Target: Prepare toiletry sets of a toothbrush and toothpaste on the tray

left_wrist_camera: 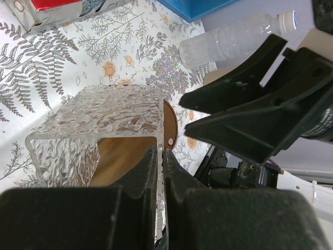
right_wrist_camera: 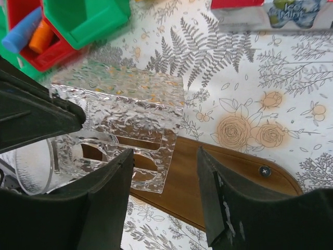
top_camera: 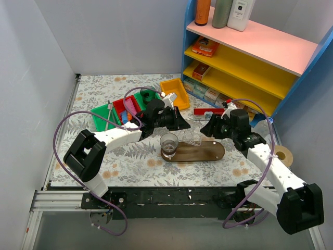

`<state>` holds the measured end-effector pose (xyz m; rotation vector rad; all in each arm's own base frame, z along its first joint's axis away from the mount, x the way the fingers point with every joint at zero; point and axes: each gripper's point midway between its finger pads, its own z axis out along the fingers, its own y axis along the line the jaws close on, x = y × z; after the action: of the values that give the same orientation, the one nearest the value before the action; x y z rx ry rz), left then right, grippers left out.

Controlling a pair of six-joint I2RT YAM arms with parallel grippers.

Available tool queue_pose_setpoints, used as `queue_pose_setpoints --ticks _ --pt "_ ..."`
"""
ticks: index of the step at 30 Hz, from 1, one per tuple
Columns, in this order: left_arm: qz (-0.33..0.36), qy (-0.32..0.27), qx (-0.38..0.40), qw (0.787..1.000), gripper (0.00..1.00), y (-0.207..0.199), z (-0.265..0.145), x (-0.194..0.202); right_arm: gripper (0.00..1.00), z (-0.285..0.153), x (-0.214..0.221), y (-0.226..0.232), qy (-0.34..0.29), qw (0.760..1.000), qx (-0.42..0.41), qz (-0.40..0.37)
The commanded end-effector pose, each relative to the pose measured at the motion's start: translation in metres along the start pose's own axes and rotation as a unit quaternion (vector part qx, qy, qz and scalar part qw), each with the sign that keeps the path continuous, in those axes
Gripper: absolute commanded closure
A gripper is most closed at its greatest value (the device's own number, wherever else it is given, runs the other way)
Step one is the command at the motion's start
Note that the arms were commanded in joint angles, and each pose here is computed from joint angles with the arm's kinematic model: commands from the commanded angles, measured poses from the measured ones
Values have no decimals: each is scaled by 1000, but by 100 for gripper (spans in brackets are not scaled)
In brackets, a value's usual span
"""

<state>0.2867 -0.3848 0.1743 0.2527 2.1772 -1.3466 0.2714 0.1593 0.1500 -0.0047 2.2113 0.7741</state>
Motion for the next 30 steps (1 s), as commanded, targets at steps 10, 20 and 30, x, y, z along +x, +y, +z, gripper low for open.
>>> queue_pose_setpoints --ticks 10,20,30 --pt "12 -8 24 1000 100 -14 -4 -6 44 27 -11 6 -27 999 22 24" --pt "14 -8 27 1000 100 -15 -4 -6 52 39 -5 9 -13 999 24 24" --pt "18 -5 30 999 100 -16 -4 -5 78 43 -6 10 -10 999 28 26"
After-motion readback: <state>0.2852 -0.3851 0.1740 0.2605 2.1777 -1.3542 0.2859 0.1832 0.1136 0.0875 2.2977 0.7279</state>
